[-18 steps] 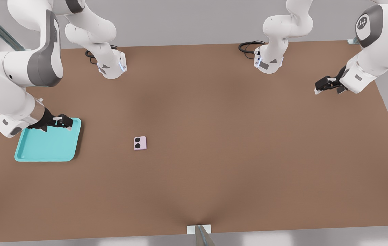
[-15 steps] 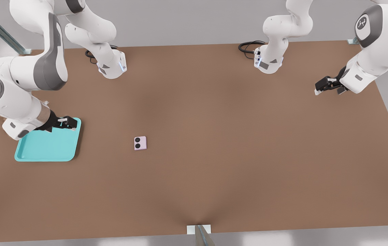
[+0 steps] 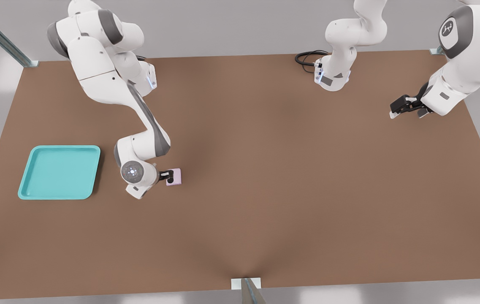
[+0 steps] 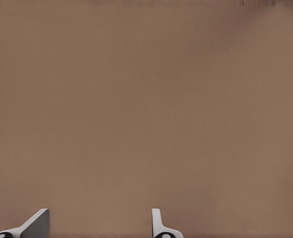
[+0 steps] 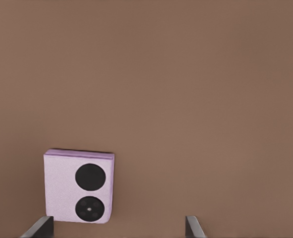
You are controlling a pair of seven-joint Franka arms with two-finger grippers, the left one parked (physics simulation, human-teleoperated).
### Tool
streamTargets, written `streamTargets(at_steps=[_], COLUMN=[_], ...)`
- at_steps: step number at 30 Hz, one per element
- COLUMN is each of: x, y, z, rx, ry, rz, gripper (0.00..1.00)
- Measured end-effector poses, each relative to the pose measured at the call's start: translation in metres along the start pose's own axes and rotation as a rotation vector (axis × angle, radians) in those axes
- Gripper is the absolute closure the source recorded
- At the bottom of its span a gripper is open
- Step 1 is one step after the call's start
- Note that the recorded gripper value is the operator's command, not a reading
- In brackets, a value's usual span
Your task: Keep left arm still and place phone on the tray with right arm
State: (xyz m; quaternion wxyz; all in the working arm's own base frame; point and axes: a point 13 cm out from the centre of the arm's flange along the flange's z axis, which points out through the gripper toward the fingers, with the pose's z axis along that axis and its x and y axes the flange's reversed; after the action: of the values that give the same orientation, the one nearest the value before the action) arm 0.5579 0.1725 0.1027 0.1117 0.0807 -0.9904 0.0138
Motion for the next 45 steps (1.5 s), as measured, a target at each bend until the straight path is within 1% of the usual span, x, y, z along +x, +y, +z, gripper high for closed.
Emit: streamTargets(at_steps=[2,6,13,22,23,24,25,29,31,33,36,39,42,45], x=[-0.007,-0.014,-0.004,0.007,0.006,0.006,0.005,-0.002,-0.008,-0.016,-0.018,-0.006,0.026,0.055], y=[0.014,0.037,0.05,0.047,0.047,0.049,0.052,0.056,0.05,0.024,-0.048,-0.14,-0.245,-0.31], z=[0.015,0.038,0.055,0.081,0.081,0.081,0.08,0.071,0.051,0.017,-0.015,-0.027,-0.023,-0.005], rx=[-0.006,-0.019,-0.035,-0.026,-0.027,-0.03,-0.035,-0.048,-0.054,-0.059,-0.063,-0.064,-0.072,-0.088], ry=[-0.028,-0.061,-0.106,-0.138,-0.143,-0.149,-0.155,-0.18,-0.207,-0.242,-0.257,-0.245,-0.223,-0.194], rz=[0.016,0.047,0.102,0.133,0.137,0.138,0.139,0.145,0.159,0.194,0.278,0.363,0.452,0.47], gripper=[0.0,0.0,0.0,0.0,0.08,0.22,0.28,0.31,0.31,0.31,0.31,0.31,0.31,0.31])
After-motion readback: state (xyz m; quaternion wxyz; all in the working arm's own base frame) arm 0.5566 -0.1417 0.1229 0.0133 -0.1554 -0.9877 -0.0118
